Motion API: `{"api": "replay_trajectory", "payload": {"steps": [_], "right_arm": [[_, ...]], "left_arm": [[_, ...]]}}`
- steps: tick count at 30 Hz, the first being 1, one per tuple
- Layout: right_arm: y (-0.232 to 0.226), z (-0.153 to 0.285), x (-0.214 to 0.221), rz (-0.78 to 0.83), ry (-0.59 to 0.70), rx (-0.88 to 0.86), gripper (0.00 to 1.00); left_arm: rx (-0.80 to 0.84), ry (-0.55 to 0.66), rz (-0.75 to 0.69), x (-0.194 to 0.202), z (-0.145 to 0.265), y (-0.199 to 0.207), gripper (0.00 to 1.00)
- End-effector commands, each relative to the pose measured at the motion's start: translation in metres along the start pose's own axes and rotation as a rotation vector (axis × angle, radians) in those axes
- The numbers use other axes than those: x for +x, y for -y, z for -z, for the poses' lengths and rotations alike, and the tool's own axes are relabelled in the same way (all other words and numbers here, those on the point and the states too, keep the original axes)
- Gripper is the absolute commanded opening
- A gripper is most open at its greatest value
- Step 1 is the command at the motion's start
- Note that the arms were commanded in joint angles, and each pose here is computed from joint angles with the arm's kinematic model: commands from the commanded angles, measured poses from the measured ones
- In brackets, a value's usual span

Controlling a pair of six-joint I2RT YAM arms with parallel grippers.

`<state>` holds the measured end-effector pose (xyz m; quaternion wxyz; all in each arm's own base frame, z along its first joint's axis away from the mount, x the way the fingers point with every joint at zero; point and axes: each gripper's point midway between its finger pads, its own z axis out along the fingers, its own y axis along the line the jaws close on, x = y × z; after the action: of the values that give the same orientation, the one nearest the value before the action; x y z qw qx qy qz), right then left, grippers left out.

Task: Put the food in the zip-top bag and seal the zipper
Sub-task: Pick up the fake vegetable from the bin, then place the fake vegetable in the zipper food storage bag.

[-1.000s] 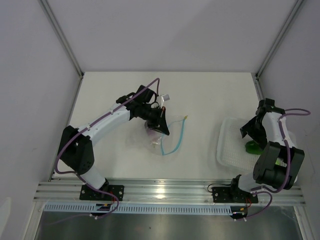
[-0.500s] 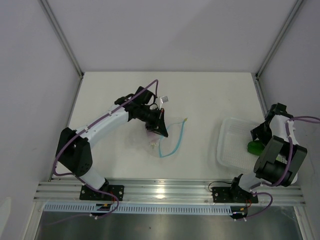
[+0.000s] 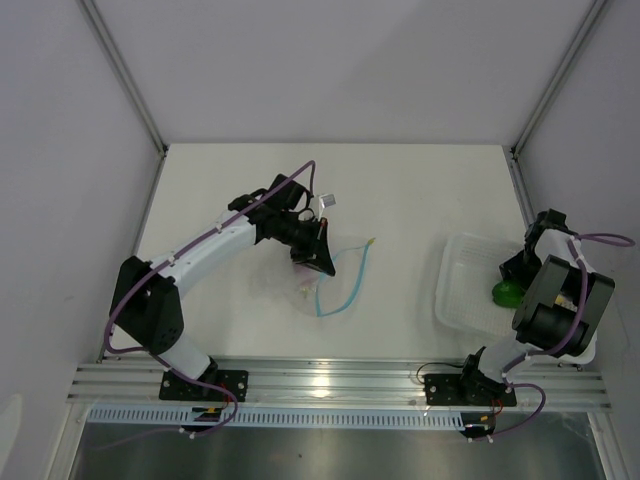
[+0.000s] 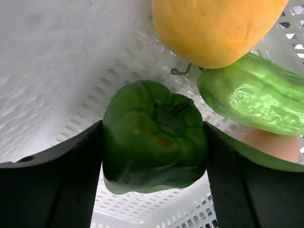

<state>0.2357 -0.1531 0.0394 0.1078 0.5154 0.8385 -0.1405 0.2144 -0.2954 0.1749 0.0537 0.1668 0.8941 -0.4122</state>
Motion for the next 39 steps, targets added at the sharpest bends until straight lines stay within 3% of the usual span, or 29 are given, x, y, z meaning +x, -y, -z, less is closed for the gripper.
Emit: {"api": "replay_trajectory", "payload": {"steps": [1,4,5,8,11,17,19,22,25,31,39], "right_arm": [[-0.006,-0.002,-0.001,0.009,0.015,-0.017,0.74],[-0.012,0.009,0.002,0.025,0.027,-0.049,0.58],[-0.014,0.014,0.003,0.03,0.025,-0.062,0.43],[-0.024,0.033,0.007,0.041,0.029,-0.132,0.19],[-0.033,0.058,0.007,0.059,0.042,-0.209,0.08],[-0.085,0.137,0.012,0.148,0.087,-0.535,0.06],[-0.119,0.186,0.031,0.269,0.112,-0.762,0.07],[-0.157,0.257,0.085,0.488,0.085,-1.097,0.1],[-0.169,0.308,0.145,0.666,0.03,-1.289,0.11],[-0.168,0.343,0.233,0.908,-0.072,-1.446,0.11],[-0.161,0.329,0.279,1.003,-0.125,-1.399,0.11]], "left_arm": [[0.019,0.038,-0.026,-0.003,0.009,0.011,0.01],[0.022,0.038,-0.029,-0.003,0.008,0.012,0.01],[0.021,0.036,-0.027,-0.003,0.007,0.011,0.01],[0.026,0.036,-0.029,-0.005,0.007,0.012,0.01],[0.029,0.039,-0.034,-0.009,0.006,0.013,0.0],[0.056,0.036,-0.046,-0.013,0.005,0.019,0.01],[0.065,0.03,-0.039,-0.012,0.003,0.019,0.01],[0.102,0.015,-0.034,-0.013,0.0,0.023,0.01],[0.134,0.013,-0.031,-0.016,-0.001,0.028,0.01],[0.156,0.024,-0.044,-0.022,0.003,0.038,0.01],[0.184,0.039,-0.039,-0.028,0.008,0.047,0.01]]}}
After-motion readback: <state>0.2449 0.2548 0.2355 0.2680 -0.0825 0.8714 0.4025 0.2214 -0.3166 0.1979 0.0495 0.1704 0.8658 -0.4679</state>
